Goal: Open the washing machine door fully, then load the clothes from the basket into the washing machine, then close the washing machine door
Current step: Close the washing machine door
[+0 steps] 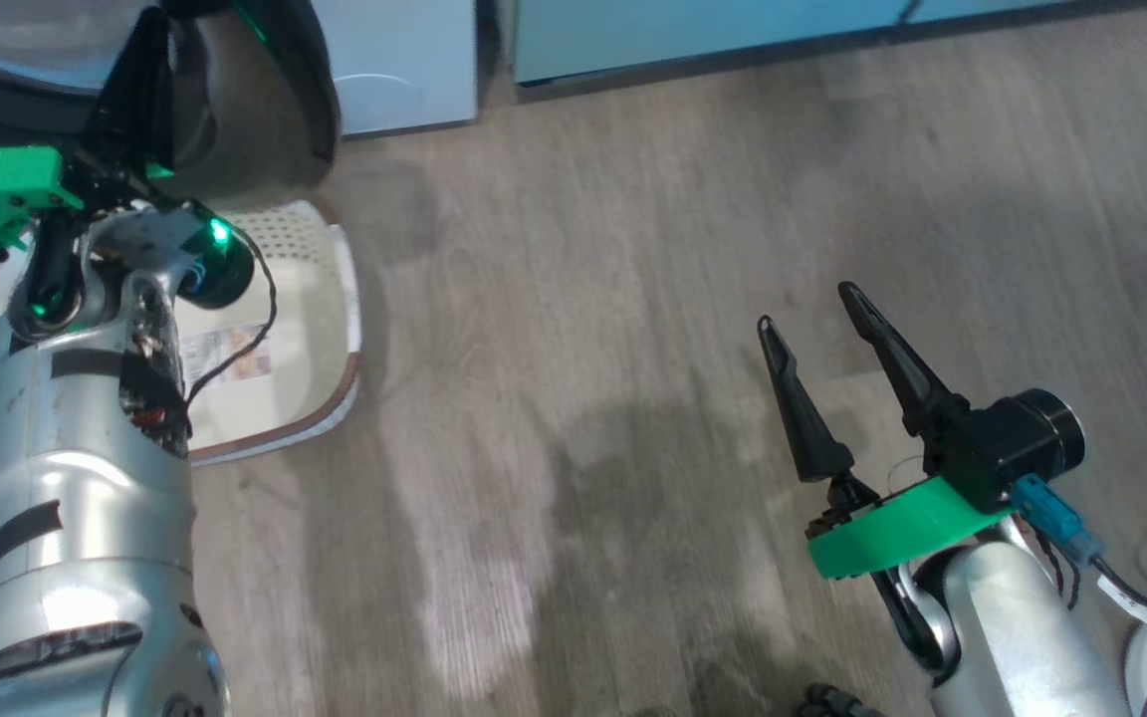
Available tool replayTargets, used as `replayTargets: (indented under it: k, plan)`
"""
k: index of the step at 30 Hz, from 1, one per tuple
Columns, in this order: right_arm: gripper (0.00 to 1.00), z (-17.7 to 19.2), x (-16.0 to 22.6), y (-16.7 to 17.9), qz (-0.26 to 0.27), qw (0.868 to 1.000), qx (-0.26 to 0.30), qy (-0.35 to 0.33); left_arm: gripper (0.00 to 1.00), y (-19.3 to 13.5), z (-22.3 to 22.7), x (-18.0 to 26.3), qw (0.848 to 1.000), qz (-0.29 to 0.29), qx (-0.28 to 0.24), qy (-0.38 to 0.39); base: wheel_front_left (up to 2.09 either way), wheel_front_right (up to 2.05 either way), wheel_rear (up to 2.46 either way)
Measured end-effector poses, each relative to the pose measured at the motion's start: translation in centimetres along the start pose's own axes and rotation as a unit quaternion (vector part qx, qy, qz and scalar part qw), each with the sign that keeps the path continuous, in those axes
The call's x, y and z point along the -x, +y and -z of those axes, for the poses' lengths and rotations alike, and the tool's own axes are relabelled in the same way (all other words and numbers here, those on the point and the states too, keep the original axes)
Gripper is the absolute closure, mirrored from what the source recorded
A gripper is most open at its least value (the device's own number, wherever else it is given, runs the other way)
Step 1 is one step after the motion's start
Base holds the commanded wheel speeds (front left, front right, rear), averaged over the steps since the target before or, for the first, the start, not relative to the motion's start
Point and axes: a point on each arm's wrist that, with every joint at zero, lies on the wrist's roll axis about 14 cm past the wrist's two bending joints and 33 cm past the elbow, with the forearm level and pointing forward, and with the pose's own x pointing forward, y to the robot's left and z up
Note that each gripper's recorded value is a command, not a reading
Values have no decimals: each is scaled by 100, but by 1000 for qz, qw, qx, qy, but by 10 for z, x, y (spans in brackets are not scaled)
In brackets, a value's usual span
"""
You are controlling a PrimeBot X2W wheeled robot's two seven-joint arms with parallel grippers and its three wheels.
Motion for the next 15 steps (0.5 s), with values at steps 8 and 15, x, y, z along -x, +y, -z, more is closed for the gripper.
replayTargets:
  k: [8,15]
  plan:
    - [0,-1,16,-20,35,999,-3,6,100,-7,28,-30,1000,21,15,-1,0,0,0]
    - [0,-3,29,-37,65,998,-1,8,100,-28,49,-57,998,48,24,-14,0,0,0]
